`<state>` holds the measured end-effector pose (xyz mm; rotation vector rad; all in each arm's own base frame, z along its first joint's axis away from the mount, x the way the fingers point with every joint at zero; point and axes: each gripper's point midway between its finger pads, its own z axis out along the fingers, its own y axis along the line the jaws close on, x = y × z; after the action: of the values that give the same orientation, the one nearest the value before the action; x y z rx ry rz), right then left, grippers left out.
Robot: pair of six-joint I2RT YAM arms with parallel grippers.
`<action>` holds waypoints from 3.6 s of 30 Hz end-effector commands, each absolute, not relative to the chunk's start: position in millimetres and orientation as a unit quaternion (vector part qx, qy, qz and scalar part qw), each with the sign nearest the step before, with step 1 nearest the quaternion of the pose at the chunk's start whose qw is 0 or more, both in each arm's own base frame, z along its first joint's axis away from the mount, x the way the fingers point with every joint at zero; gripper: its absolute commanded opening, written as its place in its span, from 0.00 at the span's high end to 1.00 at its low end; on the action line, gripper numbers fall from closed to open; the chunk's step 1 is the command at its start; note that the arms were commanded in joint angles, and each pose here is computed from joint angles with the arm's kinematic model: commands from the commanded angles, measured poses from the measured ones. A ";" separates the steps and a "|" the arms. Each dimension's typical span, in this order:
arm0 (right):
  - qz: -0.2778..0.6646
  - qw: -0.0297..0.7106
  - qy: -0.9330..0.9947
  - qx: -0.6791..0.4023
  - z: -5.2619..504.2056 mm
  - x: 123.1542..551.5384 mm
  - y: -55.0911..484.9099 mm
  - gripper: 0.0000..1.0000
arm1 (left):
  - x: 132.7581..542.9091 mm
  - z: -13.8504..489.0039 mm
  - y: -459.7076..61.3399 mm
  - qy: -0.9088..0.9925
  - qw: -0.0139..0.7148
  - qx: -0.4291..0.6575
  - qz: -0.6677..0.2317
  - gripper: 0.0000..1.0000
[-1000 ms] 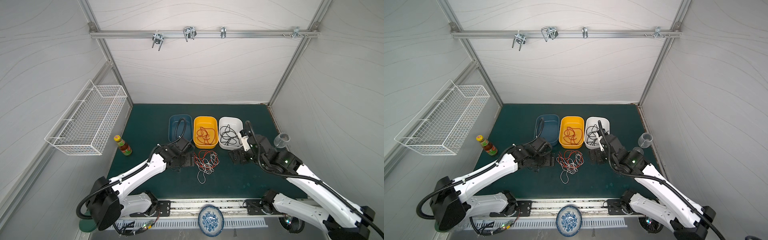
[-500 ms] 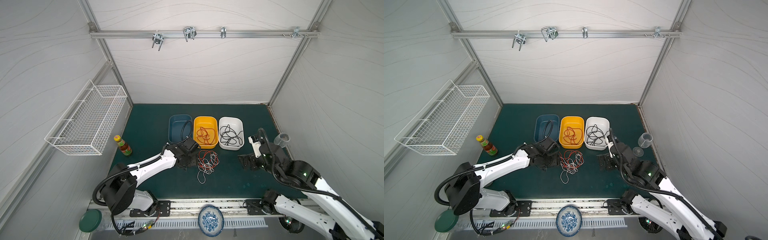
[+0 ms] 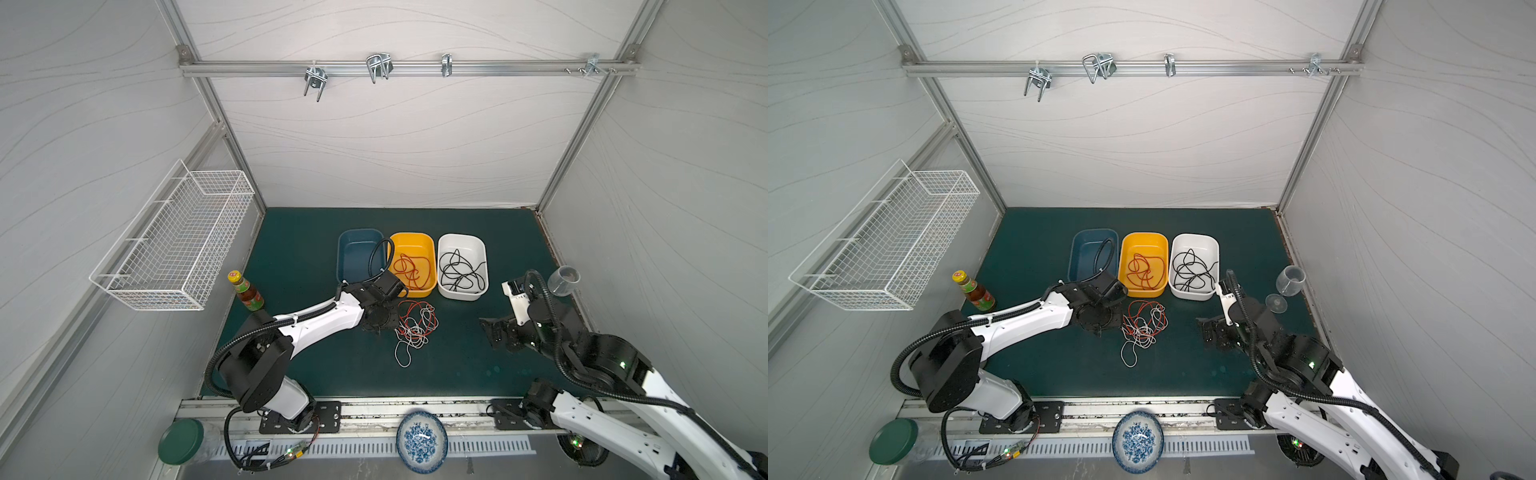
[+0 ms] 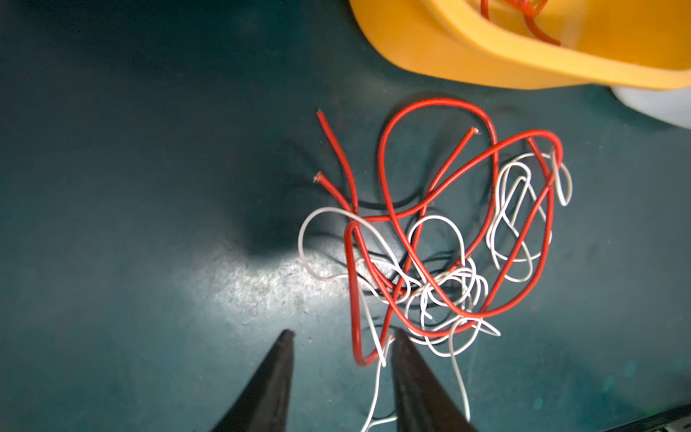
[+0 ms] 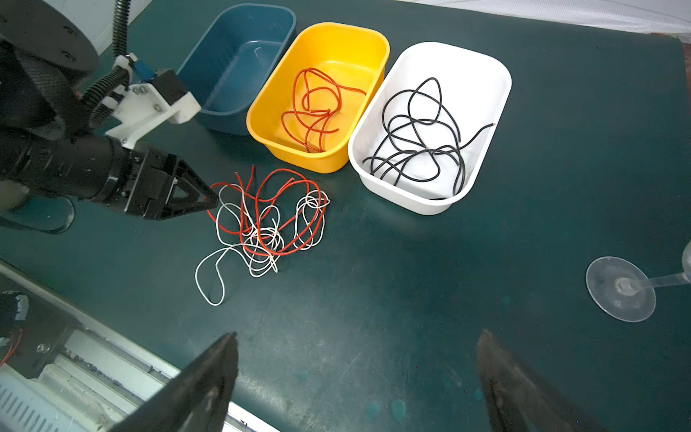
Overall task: Untangle and sort cables by color
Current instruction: Untie the cable.
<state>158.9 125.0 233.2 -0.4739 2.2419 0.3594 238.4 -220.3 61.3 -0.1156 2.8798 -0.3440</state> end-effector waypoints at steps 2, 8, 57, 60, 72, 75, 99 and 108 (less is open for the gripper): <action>0.144 0.410 0.881 -0.188 234.7 159.3 124.7 0.01 | 250.2 68.2 -231.1 0.983 0.133 -0.033 -0.123 0.64; 0.149 0.410 0.879 -0.192 234.3 159.1 127.2 0.01 | 254.4 70.3 -231.2 0.983 0.138 -0.029 -0.116 0.84; 0.200 0.377 0.871 -0.244 222.8 150.0 158.6 0.01 | 240.4 326.3 -279.8 0.908 0.252 0.064 -0.328 1.00; 0.200 0.378 0.871 -0.243 223.3 150.5 158.7 0.01 | 236.0 341.6 -277.9 0.903 0.257 0.068 -0.337 1.00; 0.244 0.407 0.851 -0.225 247.0 158.9 176.8 0.01 | 218.7 361.2 -281.2 0.893 0.246 0.072 -0.371 1.00; 0.294 0.418 0.832 -0.217 260.8 162.4 200.3 0.05 | 213.7 363.2 -281.6 0.890 0.241 0.072 -0.381 1.00; 0.386 0.439 0.790 -0.186 299.1 167.4 252.5 0.69 | 201.2 348.2 -273.6 0.898 0.235 0.073 -0.365 1.00; 0.436 0.372 0.799 -0.179 284.8 144.6 285.1 0.68 | 204.1 346.4 -278.7 0.897 0.229 0.061 -0.374 1.00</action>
<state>151.3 275.5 284.6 -0.4839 2.0502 1.0633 200.7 -275.8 333.7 0.1832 2.5241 -0.9931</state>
